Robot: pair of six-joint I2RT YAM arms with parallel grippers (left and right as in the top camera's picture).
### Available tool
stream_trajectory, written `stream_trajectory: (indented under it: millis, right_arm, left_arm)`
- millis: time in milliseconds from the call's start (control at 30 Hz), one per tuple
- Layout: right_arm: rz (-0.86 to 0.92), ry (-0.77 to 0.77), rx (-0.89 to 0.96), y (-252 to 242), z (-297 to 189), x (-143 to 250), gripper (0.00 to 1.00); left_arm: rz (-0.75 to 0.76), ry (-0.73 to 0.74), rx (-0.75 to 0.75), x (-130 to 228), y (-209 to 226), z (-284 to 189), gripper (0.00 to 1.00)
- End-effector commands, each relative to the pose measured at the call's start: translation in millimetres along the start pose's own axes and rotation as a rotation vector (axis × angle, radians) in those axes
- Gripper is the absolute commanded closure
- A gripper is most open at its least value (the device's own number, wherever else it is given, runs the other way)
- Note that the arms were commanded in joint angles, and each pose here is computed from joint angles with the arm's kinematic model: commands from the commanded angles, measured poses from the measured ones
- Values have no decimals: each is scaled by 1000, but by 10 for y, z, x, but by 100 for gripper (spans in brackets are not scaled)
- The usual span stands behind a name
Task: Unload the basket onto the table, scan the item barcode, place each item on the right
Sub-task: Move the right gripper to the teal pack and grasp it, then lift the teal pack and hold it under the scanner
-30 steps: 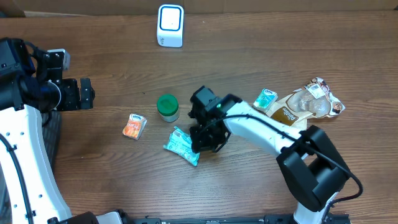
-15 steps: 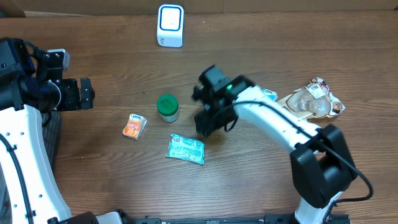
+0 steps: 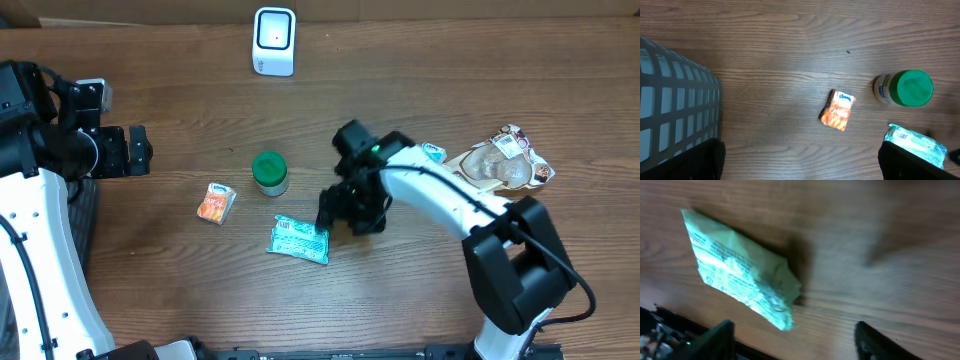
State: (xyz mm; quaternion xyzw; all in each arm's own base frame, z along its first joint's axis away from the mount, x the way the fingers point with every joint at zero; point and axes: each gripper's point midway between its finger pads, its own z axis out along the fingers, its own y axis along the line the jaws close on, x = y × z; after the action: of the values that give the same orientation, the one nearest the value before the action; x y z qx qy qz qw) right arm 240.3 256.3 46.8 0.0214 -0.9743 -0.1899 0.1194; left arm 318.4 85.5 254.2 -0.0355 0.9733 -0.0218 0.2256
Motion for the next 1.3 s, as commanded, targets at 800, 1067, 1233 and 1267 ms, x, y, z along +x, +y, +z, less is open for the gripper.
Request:
stream_trajectory:
  millis: [800,1067,1233,1267]
  right_arm:
    - [119,-74,-85,167,406,26,85]
    - [103,-71,-94,189,397,27,96]
    - [-55,-91,-161,371,226,-8,96]
    - [-87,-111,-169,396,162,-25,96]
  left_arm:
    - [24,-7,-6,-26,20,-16,0]
    - [24,-7,-6,-26,20,-16,0]
    - [24,-7,-6,-26,20,-16,0]
    - [24,-7,-6,-26,20,-16,0]
